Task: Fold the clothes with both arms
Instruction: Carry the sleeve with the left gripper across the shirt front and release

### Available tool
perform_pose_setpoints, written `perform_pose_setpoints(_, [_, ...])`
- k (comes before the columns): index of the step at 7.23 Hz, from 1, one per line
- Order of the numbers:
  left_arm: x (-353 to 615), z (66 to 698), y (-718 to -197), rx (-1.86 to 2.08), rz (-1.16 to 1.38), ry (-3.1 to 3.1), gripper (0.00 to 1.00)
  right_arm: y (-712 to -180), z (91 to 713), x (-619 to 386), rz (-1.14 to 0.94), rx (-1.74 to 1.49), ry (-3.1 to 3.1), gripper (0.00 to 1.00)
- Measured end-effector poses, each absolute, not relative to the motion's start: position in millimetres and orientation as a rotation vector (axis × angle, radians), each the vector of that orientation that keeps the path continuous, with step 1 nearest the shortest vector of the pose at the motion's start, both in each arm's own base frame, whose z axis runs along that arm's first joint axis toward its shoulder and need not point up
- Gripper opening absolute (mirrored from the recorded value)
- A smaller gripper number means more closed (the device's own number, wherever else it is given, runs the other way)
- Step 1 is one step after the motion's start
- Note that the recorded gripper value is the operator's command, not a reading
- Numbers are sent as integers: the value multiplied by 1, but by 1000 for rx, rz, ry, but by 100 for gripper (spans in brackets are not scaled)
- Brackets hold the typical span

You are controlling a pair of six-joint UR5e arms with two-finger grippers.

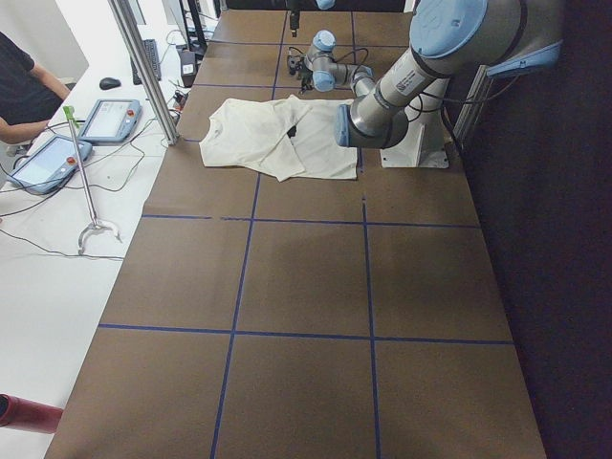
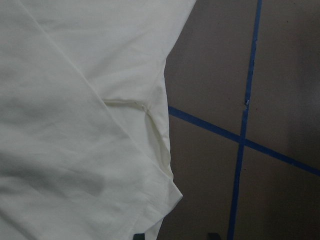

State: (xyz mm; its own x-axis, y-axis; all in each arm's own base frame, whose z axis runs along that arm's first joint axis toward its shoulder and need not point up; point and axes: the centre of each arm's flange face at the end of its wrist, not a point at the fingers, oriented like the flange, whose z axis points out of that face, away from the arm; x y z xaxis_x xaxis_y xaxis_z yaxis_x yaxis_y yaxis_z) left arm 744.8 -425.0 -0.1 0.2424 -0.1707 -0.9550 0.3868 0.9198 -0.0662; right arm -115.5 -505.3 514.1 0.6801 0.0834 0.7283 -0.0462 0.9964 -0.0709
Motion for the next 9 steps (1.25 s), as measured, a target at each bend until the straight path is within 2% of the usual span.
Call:
perform_pose_setpoints(3, [695, 36, -446, 210, -320, 1176, 100, -501, 493, -143, 94, -19, -884, 100])
perform_pose_setpoints(5, [624, 81, -454, 224, -240, 1092, 100, -486, 469, -193, 147, 1, -919, 100])
perform_pose_setpoints(7, [546, 125, -442, 259, -164, 988, 100, -452, 434, -255, 170, 14, -924, 100])
perform_pose_setpoints(9, [473, 187, -410, 287, -90, 921, 100, -390, 397, -333, 211, 7, -920, 100])
